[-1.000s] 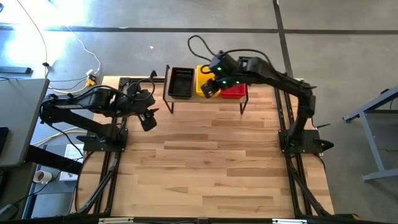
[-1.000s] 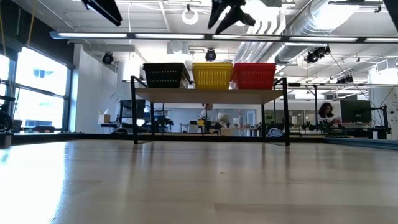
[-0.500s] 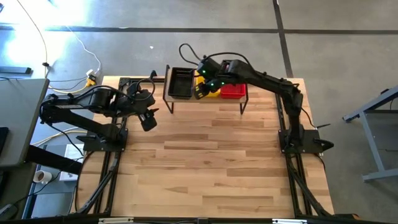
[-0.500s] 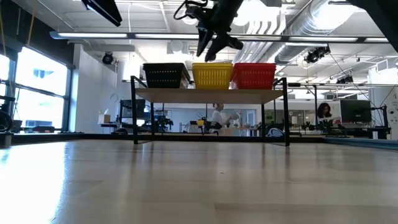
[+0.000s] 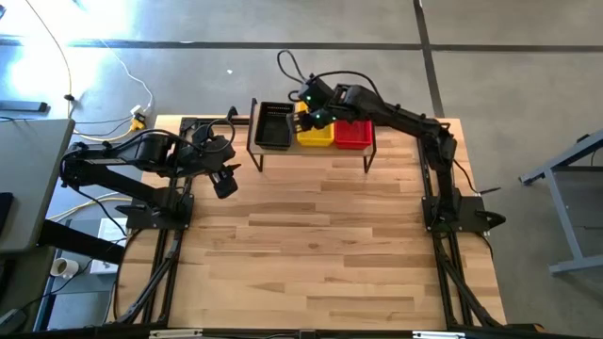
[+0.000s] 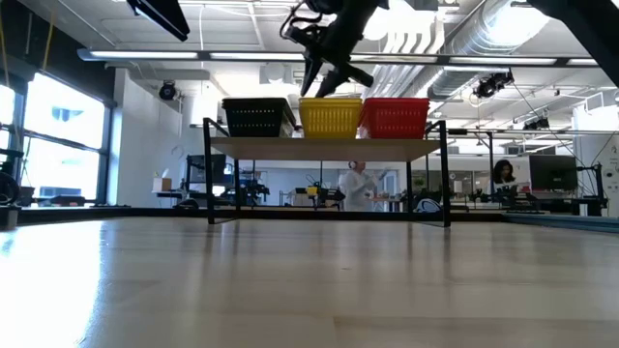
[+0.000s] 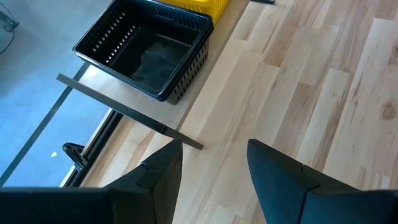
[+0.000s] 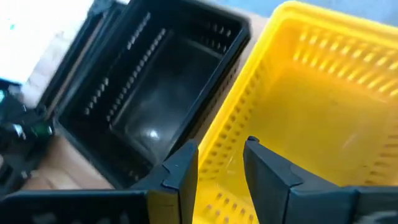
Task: Stack baskets on shelf by color
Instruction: Adjust the yellow bins on the shelf, then return to Home Position
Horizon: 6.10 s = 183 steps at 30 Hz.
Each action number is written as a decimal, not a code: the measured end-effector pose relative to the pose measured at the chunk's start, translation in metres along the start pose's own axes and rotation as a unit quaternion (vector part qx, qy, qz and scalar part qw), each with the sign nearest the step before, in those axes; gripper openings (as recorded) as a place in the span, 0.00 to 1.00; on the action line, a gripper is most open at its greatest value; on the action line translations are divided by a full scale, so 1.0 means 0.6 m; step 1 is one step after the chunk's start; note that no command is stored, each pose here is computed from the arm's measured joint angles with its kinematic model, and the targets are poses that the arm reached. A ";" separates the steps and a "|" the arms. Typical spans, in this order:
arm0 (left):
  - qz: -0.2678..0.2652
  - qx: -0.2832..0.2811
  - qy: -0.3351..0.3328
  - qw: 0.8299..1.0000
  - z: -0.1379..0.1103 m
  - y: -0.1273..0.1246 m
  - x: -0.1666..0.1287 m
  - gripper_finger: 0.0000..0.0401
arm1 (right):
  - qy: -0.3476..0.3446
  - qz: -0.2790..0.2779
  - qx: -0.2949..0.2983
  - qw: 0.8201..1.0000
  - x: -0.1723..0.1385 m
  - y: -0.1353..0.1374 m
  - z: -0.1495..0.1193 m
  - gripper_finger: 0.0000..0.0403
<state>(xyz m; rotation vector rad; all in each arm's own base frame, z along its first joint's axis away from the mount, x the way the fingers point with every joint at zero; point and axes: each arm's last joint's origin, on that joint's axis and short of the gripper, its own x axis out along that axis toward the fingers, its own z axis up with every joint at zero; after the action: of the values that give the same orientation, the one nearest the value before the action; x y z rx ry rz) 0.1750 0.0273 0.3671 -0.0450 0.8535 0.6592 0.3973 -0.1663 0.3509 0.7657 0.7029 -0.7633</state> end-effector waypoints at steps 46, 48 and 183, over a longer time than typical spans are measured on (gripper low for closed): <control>0.004 -0.002 -0.023 1.000 -0.012 0.019 -0.026 0.42 | 0.002 -0.036 -0.011 0.999 -0.003 -0.015 0.002 0.18; 0.001 -0.010 -0.034 0.999 -0.016 0.026 -0.036 0.42 | -0.008 -0.028 -0.021 0.999 -0.026 -0.014 0.004 0.18; -0.246 -0.124 -0.367 0.888 -0.317 -0.024 0.168 0.42 | -0.276 0.336 -0.237 0.869 -0.131 -0.370 -0.518 0.19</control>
<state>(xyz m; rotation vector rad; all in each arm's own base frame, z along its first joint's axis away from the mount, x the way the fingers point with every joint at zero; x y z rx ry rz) 0.1009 0.0128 0.1650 -0.2217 0.0034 0.2527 0.0936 0.0006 0.1724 0.2669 0.0568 -0.1228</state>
